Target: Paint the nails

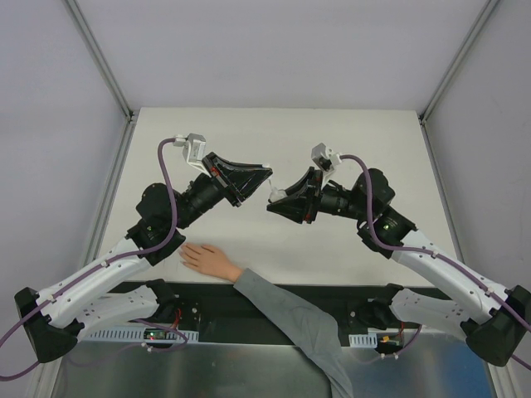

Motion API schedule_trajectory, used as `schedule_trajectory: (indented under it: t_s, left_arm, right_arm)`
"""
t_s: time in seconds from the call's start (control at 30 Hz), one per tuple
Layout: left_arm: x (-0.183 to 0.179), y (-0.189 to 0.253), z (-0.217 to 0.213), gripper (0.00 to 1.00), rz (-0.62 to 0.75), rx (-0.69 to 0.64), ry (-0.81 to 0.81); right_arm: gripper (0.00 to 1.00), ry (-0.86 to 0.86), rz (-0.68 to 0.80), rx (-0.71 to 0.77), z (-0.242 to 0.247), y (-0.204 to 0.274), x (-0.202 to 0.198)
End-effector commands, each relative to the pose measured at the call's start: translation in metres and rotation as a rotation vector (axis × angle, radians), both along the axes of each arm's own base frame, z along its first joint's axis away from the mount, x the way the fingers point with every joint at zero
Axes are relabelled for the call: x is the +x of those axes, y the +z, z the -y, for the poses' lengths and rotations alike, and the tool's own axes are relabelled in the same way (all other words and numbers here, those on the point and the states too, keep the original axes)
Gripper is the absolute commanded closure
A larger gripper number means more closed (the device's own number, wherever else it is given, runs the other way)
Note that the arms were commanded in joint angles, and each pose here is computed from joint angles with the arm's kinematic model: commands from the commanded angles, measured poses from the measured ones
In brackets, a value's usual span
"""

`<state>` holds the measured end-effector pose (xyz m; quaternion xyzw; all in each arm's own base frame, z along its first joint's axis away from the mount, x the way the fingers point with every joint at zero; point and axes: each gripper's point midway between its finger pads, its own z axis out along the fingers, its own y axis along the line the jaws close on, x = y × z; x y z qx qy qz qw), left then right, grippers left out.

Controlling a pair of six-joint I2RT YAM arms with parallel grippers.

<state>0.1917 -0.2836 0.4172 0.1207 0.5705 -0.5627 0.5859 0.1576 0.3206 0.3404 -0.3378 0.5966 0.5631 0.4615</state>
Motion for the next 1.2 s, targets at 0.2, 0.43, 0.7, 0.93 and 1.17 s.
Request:
schedule_trajectory:
  t_s: [0.2, 0.43, 0.7, 0.93, 1.17]
  left_arm:
    - [-0.011, 0.023, -0.001, 1.0, 0.047, -0.08, -0.033]
    - [-0.012, 0.028, 0.0, 1.0, 0.047, -0.092, -0.045]
    - [-0.012, 0.023, 0.0, 1.0, 0.036, -0.096, -0.047]
    - [-0.011, 0.022, 0.003, 1.0, 0.025, -0.103, -0.054]
    - [-0.012, 0.019, 0.004, 1.0, 0.016, -0.106, -0.056]
  right_arm:
    - [1.0, 0.02, 0.067, 0.089, 0.001, 0.031, -0.005]
    - [1.0, 0.015, 0.065, 0.084, 0.0, 0.027, -0.003]
    - [1.0, 0.005, 0.088, 0.108, 0.003, 0.04, -0.004]
    - [1.0, -0.007, 0.099, 0.125, 0.003, 0.047, -0.001]
    - [1.0, -0.038, 0.116, 0.145, 0.005, 0.055, 0.002]
